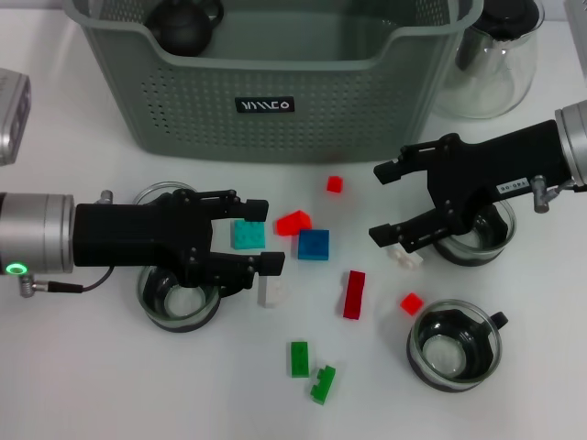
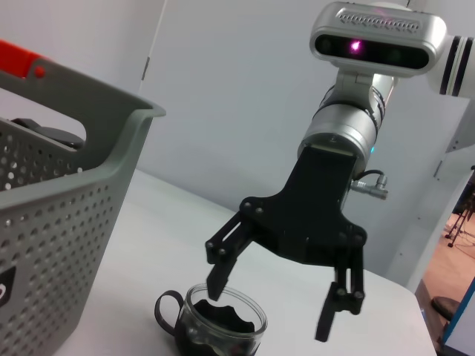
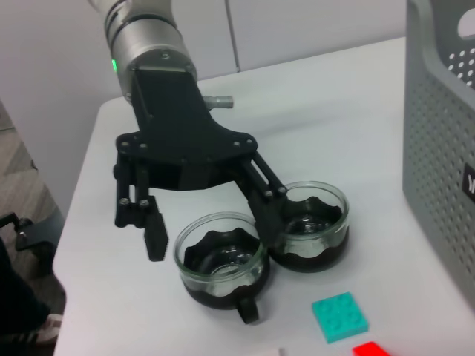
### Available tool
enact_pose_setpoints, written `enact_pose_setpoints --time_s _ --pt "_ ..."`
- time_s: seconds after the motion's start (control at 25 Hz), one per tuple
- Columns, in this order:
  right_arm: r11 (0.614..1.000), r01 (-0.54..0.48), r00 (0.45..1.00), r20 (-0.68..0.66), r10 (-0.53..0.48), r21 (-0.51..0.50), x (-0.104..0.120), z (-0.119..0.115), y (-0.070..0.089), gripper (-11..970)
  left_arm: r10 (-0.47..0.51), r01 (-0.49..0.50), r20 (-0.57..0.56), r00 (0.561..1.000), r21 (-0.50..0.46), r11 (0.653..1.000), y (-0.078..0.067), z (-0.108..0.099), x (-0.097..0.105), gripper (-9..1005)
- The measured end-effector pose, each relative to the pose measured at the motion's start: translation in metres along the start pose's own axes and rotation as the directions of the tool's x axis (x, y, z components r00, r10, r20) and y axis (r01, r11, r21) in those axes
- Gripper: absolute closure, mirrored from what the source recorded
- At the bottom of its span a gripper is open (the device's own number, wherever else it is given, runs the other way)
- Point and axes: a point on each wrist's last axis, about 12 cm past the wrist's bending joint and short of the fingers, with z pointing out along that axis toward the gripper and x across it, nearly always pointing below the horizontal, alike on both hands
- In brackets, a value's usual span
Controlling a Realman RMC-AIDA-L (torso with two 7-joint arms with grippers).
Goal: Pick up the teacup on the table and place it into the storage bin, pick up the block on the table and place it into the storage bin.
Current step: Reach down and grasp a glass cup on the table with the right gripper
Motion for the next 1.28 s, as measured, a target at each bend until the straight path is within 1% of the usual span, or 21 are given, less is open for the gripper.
enact_pose_setpoints --time_s 0.24,0.96,1.16,1.28 --pt "1.000 0.005 1.000 -0.001 -0.005 0.015 -0.001 0.001 -0.002 19 -0.005 0.005 0.006 1.000 0.000 1.000 -0.001 -0.001 0.000 167" --pt "1.000 -0.003 1.000 -0.007 0.003 0.018 0.001 -0.002 -0.003 18 0.004 -0.004 0.001 1.000 0.007 1.000 0.000 0.002 -0.002 167" --pt "1.000 -0.014 1.000 -0.009 0.014 0.023 0.007 -0.019 -0.004 18 0.002 -0.002 -0.003 1.000 0.010 1.000 0.000 0.000 -0.002 167" --pt "0.999 -0.040 0.999 -0.034 0.041 0.028 0.010 -0.036 -0.004 19 0.000 0.000 -0.004 1.000 0.008 1.000 0.000 -0.001 -0.001 167"
